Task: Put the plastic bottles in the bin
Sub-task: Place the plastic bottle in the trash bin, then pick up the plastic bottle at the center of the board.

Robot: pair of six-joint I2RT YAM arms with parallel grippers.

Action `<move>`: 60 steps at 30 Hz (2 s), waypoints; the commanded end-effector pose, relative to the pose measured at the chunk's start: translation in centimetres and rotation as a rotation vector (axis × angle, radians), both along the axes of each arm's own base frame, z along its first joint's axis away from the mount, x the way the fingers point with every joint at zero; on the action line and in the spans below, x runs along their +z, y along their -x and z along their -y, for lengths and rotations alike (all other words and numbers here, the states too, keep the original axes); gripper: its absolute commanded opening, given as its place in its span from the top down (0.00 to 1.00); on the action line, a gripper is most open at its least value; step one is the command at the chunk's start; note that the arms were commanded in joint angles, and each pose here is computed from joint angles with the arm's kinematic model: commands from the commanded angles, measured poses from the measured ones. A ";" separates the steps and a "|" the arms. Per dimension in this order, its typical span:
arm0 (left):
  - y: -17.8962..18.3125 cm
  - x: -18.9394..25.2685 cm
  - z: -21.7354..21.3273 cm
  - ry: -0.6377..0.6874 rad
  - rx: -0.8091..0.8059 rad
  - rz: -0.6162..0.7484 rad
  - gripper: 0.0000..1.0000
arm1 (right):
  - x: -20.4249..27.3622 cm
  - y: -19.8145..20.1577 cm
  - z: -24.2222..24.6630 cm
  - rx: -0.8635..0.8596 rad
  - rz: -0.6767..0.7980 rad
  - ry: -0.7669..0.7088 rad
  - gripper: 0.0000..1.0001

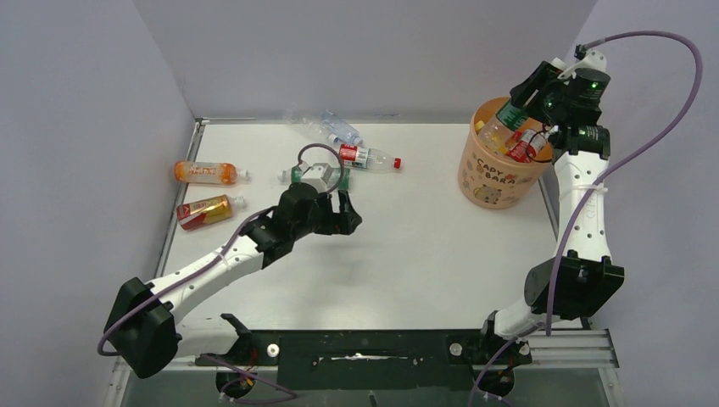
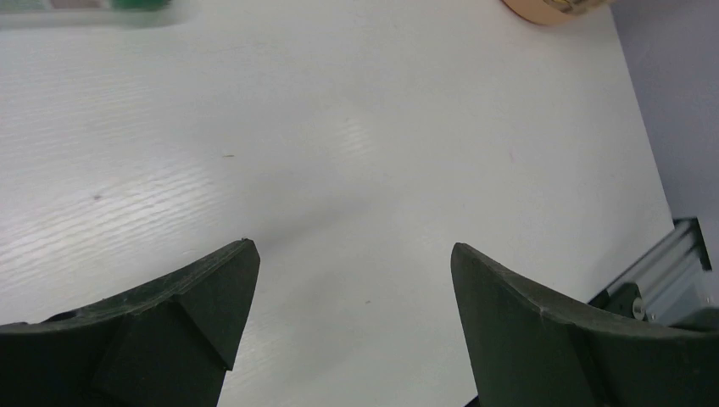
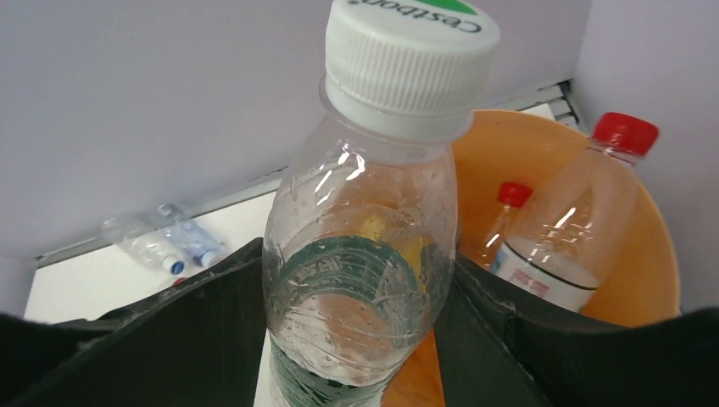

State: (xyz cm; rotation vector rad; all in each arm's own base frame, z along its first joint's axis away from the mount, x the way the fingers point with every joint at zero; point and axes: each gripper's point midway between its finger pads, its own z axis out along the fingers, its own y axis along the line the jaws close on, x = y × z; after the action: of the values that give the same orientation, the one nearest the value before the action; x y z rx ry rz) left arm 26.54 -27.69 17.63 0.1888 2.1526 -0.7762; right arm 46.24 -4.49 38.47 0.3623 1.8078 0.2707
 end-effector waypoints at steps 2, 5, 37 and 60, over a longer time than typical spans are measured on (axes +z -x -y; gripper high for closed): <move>-5.4 1.7 -3.1 0.053 0.213 -0.035 0.16 | 2.0 -1.1 4.0 -0.146 0.073 0.076 0.45; -8.0 1.9 -4.4 0.061 0.301 -0.044 0.15 | 1.3 -1.7 4.9 -0.165 0.058 0.077 0.43; -22.0 -7.4 -3.8 0.442 0.783 -0.478 0.14 | -0.2 8.6 -7.7 0.036 -0.008 0.073 0.02; -23.0 -14.2 -4.7 0.375 0.927 -0.580 0.27 | -3.3 11.2 -11.9 0.165 -0.054 0.078 0.02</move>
State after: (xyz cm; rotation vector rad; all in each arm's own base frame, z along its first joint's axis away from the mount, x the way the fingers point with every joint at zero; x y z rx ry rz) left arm 49.18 -23.86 4.43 -1.2841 2.1793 -0.7565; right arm 35.40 7.27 33.73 0.1681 1.9595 0.2915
